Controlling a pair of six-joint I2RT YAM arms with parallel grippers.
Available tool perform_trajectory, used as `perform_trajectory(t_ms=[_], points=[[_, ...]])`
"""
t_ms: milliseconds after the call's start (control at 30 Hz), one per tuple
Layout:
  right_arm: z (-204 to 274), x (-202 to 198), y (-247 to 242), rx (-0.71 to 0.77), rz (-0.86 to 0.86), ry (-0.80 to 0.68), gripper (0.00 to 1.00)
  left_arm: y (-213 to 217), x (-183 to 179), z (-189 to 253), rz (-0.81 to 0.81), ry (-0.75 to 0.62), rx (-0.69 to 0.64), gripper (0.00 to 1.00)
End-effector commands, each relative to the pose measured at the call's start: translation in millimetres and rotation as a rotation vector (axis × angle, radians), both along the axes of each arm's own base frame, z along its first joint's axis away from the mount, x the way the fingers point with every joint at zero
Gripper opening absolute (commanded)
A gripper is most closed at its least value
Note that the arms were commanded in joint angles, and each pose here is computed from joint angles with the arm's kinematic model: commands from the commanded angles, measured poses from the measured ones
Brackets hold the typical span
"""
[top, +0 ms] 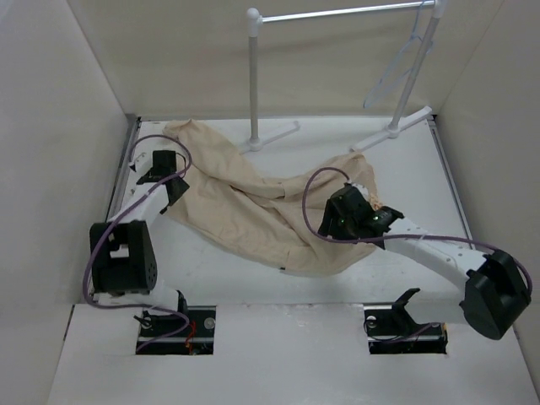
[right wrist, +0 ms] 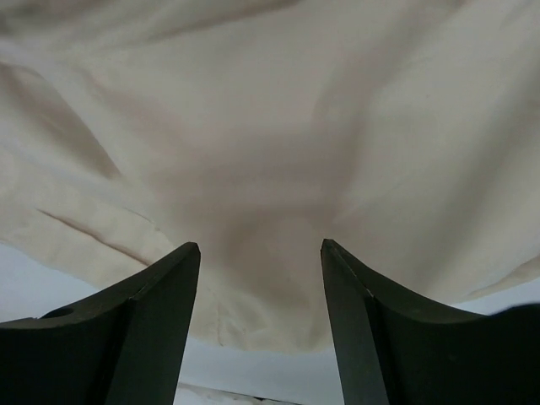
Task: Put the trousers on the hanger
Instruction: Flatten out the trousers at the center of the board.
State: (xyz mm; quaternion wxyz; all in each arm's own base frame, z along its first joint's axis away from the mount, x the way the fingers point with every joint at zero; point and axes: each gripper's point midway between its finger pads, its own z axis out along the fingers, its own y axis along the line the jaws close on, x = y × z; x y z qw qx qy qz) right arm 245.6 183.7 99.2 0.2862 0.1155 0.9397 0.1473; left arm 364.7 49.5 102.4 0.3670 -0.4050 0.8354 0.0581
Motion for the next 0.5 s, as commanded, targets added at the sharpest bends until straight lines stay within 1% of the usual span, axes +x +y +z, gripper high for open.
perform_trajectory(t_ms=[0, 33, 67, 100, 133, 200, 233, 267, 333, 467], points=[[-17, -3, 12, -0.027, 0.032, -0.009, 0.66, -6, 2, -37, 0.01, 0.067, -0.065, 0.6], [-23, -6, 13, -0.039, 0.034, 0.0, 0.66, -6, 4, -44, 0.013, 0.082, -0.066, 0.6], [-29, -7, 12, -0.052, 0.033, 0.007, 0.66, -2, 4, -52, 0.022, 0.104, -0.066, 0.56], [-36, -10, 12, -0.067, 0.037, 0.018, 0.64, 3, 1, -60, 0.039, 0.127, -0.068, 0.47], [-43, -12, 11, -0.084, 0.037, 0.035, 0.6, 7, -6, -68, 0.066, 0.151, -0.08, 0.37], [-58, -19, 6, -0.119, 0.03, 0.075, 0.48, 16, -26, -80, 0.123, 0.194, -0.103, 0.2], [-65, -25, 5, -0.125, 0.027, 0.1, 0.37, 22, -40, -83, 0.157, 0.213, -0.108, 0.15], [-72, -32, 2, -0.128, 0.021, 0.125, 0.3, 27, -55, -84, 0.191, 0.226, -0.114, 0.11], [-81, -46, -1, -0.127, 0.016, 0.166, 0.23, 37, -85, -82, 0.248, 0.229, -0.121, 0.08], [-94, -94, -1, -0.088, 0.049, 0.267, 0.15, 48, -147, -72, 0.364, 0.218, -0.152, 0.04]])
